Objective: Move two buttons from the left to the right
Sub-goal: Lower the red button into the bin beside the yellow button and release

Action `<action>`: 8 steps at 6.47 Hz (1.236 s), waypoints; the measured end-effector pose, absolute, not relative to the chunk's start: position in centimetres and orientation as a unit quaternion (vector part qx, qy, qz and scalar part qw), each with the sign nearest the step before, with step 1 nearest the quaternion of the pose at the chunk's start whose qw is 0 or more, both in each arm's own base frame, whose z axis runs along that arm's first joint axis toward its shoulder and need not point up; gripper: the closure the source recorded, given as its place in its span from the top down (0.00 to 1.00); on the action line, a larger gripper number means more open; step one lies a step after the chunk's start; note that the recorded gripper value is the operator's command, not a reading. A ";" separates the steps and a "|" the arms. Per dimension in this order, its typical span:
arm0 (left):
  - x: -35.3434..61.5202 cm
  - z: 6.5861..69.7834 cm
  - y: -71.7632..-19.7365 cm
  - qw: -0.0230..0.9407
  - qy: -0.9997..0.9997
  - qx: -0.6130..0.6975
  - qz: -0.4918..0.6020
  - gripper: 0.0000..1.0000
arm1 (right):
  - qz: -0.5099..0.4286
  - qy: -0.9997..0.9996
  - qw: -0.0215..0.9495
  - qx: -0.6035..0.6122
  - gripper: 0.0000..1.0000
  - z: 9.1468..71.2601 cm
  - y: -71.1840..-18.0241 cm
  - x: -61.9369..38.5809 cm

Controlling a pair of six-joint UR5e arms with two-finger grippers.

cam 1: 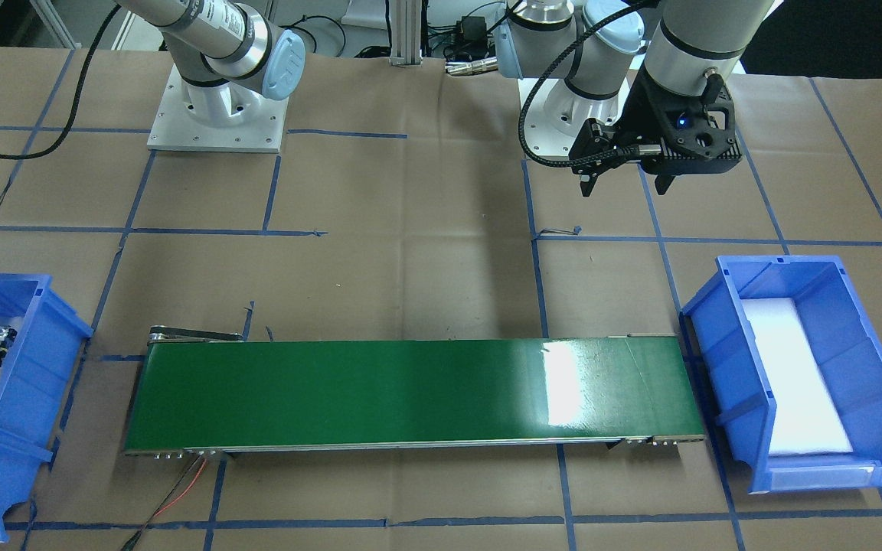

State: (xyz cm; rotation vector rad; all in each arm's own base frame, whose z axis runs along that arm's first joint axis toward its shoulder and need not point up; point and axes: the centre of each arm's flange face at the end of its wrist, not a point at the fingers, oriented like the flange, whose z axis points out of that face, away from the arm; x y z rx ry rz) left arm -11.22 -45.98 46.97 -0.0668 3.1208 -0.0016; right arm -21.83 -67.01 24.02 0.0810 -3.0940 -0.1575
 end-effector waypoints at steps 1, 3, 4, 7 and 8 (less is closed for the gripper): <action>-11.2 47.0 -46.0 0.010 1.000 -0.021 -0.001 1.00 | -0.054 -0.998 0.019 0.026 0.06 23.4 -67.2 -21.8; -11.2 46.9 -46.0 0.009 1.000 -0.022 0.000 1.00 | -0.056 -0.998 0.011 0.027 0.32 22.5 -67.4 -21.7; -11.2 46.9 -46.0 0.009 1.000 -0.022 0.000 1.00 | -0.056 -0.998 0.006 0.028 0.81 22.3 -67.5 -21.6; -11.2 46.9 -46.0 0.010 1.000 -0.021 0.000 1.00 | -0.038 -0.999 -0.022 0.029 1.00 22.4 -67.9 -21.0; -11.2 46.9 -46.0 0.010 1.000 -0.021 0.000 1.00 | -0.032 -0.999 -0.027 0.029 1.00 22.7 -68.0 -20.8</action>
